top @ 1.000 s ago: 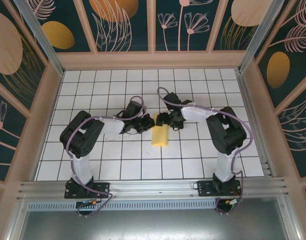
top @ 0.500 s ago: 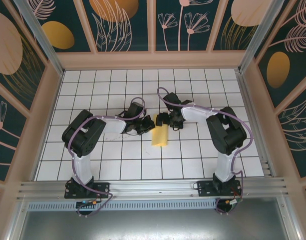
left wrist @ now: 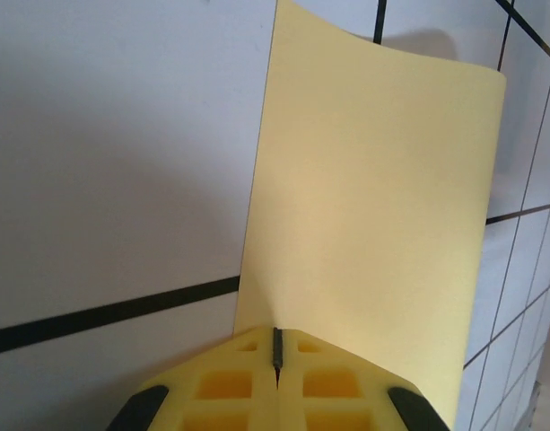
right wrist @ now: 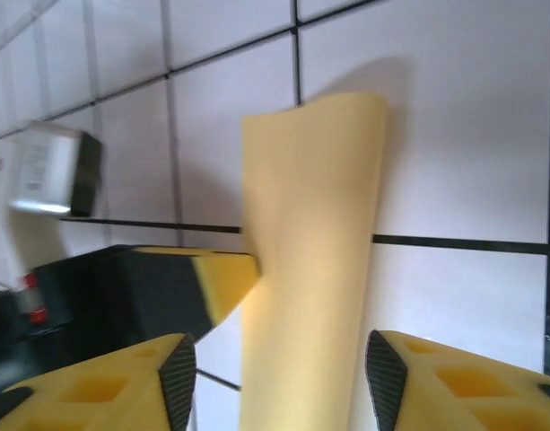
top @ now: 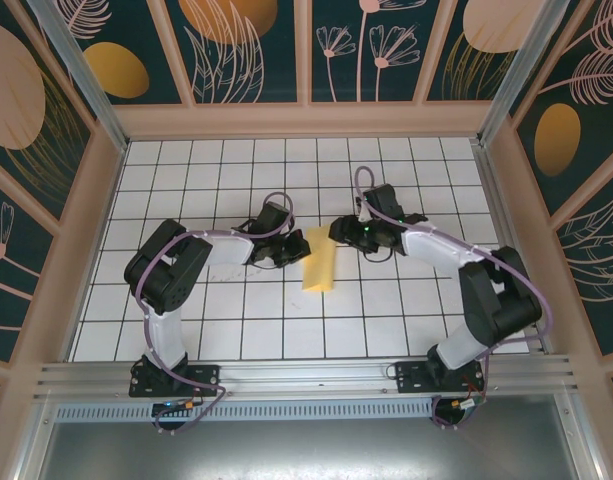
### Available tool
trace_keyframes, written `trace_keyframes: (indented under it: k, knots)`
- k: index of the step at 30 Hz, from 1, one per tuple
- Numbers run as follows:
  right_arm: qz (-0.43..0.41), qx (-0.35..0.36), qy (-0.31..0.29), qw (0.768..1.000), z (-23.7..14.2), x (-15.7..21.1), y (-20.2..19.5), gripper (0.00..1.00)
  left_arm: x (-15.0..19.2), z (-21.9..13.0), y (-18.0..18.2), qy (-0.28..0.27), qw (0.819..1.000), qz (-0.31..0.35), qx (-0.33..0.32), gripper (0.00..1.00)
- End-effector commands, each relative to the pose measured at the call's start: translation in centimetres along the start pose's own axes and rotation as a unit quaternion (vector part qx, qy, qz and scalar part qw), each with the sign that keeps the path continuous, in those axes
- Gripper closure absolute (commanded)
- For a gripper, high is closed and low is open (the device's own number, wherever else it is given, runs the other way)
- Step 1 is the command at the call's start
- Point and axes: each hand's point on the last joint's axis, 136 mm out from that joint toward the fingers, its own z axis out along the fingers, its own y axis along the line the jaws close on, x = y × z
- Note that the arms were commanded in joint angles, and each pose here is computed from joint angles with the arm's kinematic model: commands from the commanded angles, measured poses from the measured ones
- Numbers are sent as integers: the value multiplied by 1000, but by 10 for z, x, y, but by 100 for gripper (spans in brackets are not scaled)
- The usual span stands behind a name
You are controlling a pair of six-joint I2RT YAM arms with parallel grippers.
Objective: Fold a paper plane with a square sheet of paper (pick it up from the middle)
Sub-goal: Hold the square sheet of paper at the center of the table.
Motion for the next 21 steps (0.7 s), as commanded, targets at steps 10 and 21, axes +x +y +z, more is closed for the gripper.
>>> trace_keyframes:
  k: [10,21]
  knots:
    - [36,36,18,999,14,8,-20,39,-1,4,2,5,1000,22,-18,100]
    - [30,80,87,993,54,36,-39,39,-5,-1,-16,2,999,34,10,100]
